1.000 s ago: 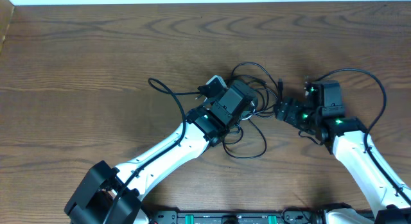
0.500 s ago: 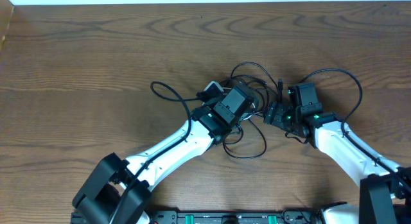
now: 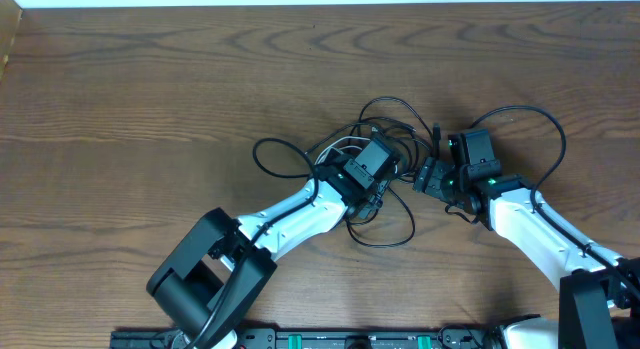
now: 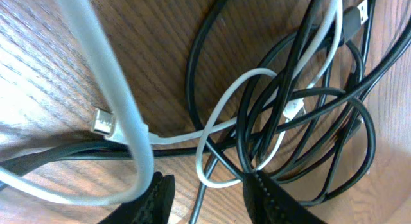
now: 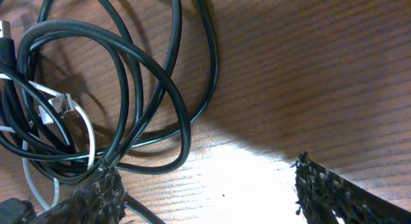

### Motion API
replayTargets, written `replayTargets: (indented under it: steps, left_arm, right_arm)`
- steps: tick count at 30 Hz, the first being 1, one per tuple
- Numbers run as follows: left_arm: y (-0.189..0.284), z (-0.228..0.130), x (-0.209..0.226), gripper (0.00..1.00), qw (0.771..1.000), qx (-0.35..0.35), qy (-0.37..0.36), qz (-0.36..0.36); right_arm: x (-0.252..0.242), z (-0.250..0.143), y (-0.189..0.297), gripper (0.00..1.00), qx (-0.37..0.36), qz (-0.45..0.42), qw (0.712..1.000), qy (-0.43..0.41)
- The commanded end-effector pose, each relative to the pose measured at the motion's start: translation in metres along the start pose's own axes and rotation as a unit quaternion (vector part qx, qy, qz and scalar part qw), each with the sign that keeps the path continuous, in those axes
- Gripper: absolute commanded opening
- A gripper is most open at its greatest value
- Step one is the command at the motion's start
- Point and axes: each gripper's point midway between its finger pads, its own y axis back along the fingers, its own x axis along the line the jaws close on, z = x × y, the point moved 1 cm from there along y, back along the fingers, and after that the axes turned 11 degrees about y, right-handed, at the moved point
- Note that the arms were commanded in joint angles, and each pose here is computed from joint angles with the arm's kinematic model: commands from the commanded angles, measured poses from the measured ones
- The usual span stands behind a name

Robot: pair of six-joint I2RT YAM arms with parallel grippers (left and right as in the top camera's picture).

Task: Untangle cables

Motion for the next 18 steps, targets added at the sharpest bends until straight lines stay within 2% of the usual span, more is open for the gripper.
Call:
replayTargets:
  steps: [1, 3, 11, 13, 14, 18]
  left_arm:
    - [-0.019, 0.005, 0.012, 0.32, 1.000, -0.006, 0.013, 0.019]
    - [-0.027, 0.007, 0.016, 0.28, 1.000, -0.009, 0.013, 0.026]
    - [-0.037, 0.016, 0.021, 0.27, 0.999, -0.034, 0.011, 0.029]
    - [-0.037, 0.016, 0.021, 0.19, 0.999, -0.034, 0.011, 0.029]
    - [-0.037, 0.016, 0.021, 0.08, 0.999, -0.032, 0.005, 0.030]
    - [-0.032, 0.013, 0.017, 0.07, 0.999, -0.026, -0.033, 0.024]
  right_arm:
    - [-0.003, 0.000, -0.001, 0.83, -0.002, -0.009, 1.000, -0.003]
    - [-0.003, 0.000, -0.001, 0.83, -0.001, -0.010, 1.000, -0.003]
    - [-0.003, 0.000, -0.001, 0.84, -0.002, -0.009, 1.000, -0.003]
    - [-0.003, 0.000, -0.001, 0.85, -0.002, -0.009, 1.000, -0.003]
    - [-0.003, 0.000, -0.001, 0.85, -0.002, -0.009, 1.000, -0.003]
    - [-0.003, 0.000, -0.001, 0.85, -0.002, -0.009, 1.000, -0.003]
